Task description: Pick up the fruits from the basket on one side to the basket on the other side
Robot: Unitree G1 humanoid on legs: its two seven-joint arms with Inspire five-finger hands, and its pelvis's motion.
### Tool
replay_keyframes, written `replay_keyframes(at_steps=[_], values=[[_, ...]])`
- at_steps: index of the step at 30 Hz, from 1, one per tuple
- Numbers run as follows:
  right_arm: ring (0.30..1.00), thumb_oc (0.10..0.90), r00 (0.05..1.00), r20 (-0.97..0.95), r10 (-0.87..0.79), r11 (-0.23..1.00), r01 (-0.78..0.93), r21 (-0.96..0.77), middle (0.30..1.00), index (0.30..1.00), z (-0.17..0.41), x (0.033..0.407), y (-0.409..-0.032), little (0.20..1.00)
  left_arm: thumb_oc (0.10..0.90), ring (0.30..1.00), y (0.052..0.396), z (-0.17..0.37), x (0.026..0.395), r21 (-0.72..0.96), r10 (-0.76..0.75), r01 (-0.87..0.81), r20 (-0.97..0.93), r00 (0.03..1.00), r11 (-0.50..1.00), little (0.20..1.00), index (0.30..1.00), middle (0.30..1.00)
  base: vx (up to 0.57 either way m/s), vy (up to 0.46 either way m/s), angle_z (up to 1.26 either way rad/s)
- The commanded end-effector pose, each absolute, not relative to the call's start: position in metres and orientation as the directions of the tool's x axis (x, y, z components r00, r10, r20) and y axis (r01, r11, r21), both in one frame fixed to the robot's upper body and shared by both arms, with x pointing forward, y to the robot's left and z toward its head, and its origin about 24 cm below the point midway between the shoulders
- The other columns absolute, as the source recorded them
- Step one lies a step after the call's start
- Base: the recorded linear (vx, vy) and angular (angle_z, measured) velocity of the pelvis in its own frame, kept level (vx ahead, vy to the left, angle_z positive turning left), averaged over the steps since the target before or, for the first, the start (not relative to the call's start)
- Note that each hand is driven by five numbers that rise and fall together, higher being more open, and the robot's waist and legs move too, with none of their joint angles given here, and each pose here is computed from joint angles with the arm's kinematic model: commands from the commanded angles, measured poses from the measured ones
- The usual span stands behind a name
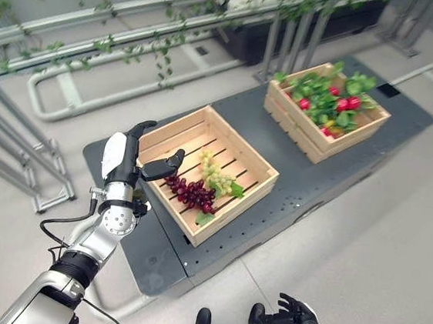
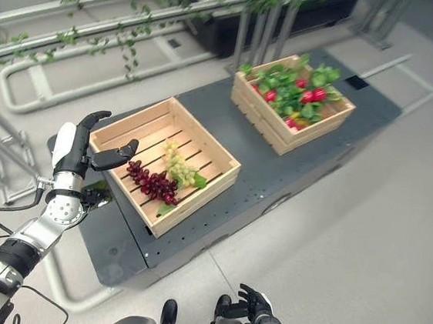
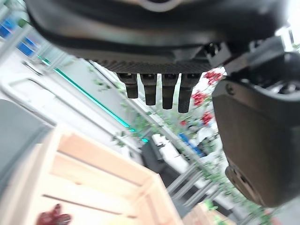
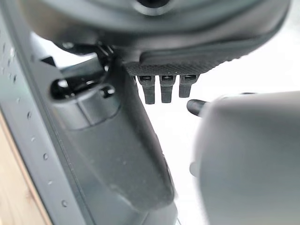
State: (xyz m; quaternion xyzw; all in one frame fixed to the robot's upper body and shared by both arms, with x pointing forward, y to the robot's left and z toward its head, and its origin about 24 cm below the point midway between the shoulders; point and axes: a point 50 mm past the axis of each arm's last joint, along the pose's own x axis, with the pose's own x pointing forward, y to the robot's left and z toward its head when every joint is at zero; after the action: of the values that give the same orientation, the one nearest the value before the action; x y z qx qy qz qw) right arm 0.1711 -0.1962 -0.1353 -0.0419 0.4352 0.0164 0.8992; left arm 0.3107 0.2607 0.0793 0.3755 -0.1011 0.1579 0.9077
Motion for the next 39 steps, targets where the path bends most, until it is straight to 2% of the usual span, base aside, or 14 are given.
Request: replay_keyframes(at_steps=[1,9,10,11,15,24,39], values=[[0.9,0.8,0.783,-0.618,-0.063,0.996,0.013,-0.085,0.9,0.9,-0.1,0.214,-0.222,0.9,0.8,0.9,0.248,0.178,0.342,0.541,0.114,-0.528,0.62,0.776,0.654,0.9,0.9,0.9,-0.1,0.012,-0.15],[0.9,0.8,0.878,-0.475,-0.054,0.994,0.002,-0.11,0.9,0.9,-0.063,0.257,-0.231,0.9,0.8,0.9,0.278,0.229,0.355,0.657,0.09,-0.675,0.69,0.718,0.336,0.9,0.9,0.9,-0.09,0.076,-0.06],[0.9,0.8,0.88,-0.472,-0.055,0.994,0.004,-0.109,0.9,0.9,-0.061,0.259,-0.232,0.9,0.8,0.9,0.278,0.233,0.355,0.667,0.063,-0.684,0.701,0.71,0.295,0.9,0.9,0.9,-0.12,0.055,-0.02],[0.9,0.8,0.882,-0.467,-0.061,0.993,0.006,-0.119,0.9,0.9,-0.058,0.262,-0.236,0.9,0.8,0.9,0.275,0.246,0.356,0.677,-0.046,-0.717,0.732,0.68,0.167,0.9,0.9,0.9,-0.09,0.04,-0.04],[0.9,0.8,0.882,-0.466,-0.077,0.988,0.003,-0.157,0.9,0.9,-0.051,0.269,-0.247,0.9,0.8,0.9,0.272,0.267,0.358,0.675,-0.195,-0.737,0.72,0.667,-0.031,0.9,0.9,0.9,-0.07,0.08,0.04],[0.9,0.8,0.892,-0.437,-0.113,0.974,0.011,-0.228,0.9,0.9,-0.03,0.286,-0.269,0.9,0.8,0.9,0.273,0.288,0.362,0.69,-0.292,-0.676,0.612,0.735,-0.258,0.9,0.9,0.9,-0.06,0.082,0.01],[0.9,0.8,0.92,-0.378,-0.102,0.966,0.002,-0.258,0.9,0.9,-0.004,0.305,-0.275,0.9,0.8,0.9,0.278,0.316,0.362,0.724,-0.216,-0.516,0.473,0.854,-0.457,0.9,0.9,0.9,-0.02,0.033,0.01]])
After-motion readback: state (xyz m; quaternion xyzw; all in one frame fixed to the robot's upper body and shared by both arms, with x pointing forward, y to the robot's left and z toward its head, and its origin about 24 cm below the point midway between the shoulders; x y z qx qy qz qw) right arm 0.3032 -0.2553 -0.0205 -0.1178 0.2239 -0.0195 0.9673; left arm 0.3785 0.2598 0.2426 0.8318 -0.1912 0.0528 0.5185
